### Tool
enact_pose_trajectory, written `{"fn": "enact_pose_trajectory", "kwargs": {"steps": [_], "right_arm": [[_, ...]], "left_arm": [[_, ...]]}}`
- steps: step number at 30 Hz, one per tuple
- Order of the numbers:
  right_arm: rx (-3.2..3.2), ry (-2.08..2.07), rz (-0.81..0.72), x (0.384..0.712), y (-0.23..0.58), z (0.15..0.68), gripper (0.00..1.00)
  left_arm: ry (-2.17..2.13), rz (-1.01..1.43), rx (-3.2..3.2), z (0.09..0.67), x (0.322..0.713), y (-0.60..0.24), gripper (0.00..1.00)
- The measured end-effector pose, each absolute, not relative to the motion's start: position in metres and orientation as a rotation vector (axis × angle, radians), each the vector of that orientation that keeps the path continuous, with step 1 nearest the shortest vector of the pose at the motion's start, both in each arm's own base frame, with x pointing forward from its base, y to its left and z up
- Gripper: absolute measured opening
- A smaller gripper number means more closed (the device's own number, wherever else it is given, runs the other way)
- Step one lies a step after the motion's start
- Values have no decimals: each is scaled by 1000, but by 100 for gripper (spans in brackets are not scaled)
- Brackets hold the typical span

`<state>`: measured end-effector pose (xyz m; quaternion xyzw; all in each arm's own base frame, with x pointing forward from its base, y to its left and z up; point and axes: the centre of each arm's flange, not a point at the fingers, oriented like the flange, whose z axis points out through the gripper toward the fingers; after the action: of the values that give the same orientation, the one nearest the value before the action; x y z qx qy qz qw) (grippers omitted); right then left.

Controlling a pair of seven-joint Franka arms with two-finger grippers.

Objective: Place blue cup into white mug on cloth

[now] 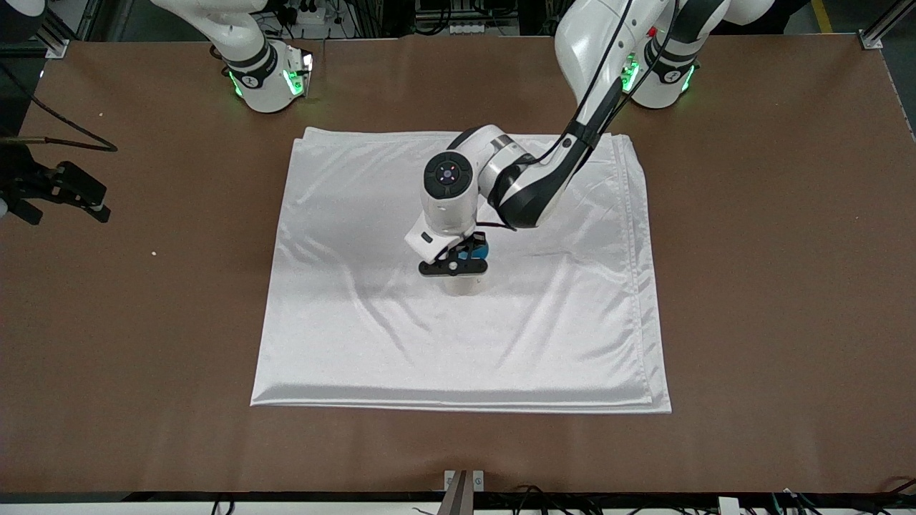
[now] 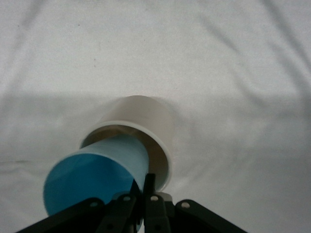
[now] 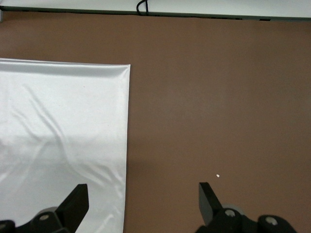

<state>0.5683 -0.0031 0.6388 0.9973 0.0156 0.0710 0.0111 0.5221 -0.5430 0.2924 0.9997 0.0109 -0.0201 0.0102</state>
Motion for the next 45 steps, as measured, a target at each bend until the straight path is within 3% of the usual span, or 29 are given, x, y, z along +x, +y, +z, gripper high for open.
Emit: {"fn": "enact_pose_trajectory", "kwargs": {"steps": [45], "right_arm": [[3114, 49, 148, 551, -2, 631, 100]], "left_arm": [[36, 53, 3056, 277, 535, -547, 4]]}}
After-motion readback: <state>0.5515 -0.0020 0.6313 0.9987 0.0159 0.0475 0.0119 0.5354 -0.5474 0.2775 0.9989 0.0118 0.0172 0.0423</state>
